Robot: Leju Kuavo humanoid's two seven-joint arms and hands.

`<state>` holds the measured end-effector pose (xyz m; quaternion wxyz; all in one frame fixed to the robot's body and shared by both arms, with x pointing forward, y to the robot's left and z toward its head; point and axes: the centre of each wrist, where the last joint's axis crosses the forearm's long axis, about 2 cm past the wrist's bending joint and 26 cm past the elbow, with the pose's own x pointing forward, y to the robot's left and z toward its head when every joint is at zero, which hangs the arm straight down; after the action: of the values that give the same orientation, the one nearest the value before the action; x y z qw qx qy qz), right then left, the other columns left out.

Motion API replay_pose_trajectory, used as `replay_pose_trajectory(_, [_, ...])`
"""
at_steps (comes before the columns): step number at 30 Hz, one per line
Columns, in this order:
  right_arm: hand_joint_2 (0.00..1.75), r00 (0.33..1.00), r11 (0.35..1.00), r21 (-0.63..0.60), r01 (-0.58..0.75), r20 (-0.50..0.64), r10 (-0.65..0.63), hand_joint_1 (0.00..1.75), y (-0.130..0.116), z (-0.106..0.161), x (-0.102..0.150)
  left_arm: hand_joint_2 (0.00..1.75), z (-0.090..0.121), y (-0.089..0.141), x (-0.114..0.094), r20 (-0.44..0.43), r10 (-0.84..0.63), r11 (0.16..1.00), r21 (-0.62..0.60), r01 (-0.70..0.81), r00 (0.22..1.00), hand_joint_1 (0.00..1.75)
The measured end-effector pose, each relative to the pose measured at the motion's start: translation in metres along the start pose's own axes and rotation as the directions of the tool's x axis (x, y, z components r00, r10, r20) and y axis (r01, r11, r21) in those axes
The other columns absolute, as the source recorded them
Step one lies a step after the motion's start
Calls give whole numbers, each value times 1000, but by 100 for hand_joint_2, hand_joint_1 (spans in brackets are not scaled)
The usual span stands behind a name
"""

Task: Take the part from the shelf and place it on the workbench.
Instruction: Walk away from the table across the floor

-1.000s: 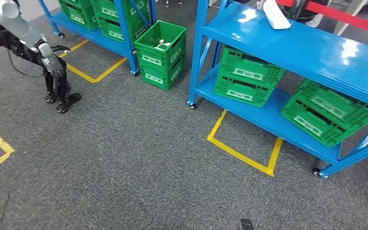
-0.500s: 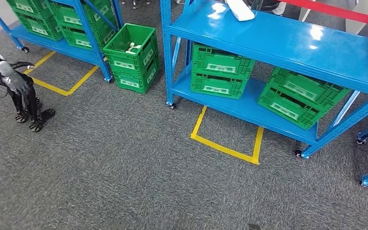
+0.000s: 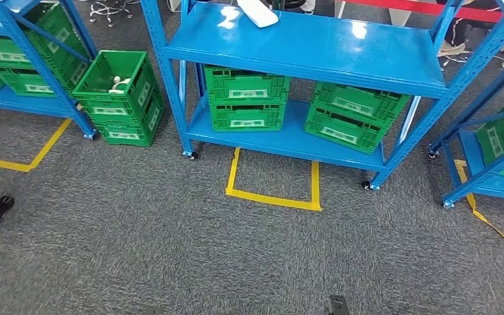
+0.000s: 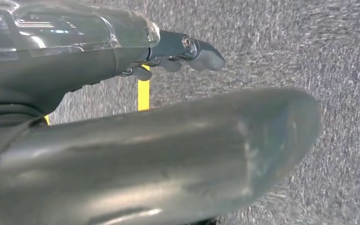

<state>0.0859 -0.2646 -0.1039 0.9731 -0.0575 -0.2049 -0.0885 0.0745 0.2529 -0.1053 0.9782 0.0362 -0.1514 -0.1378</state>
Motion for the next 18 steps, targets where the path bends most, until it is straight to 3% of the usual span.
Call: replay_pose_trajectory(18, [0, 999, 1000, 3, 1, -49, -1, 0, -1, 2, -9, 0, -1, 7, 2, -16, 5, 1000, 8, -5, 1000, 0])
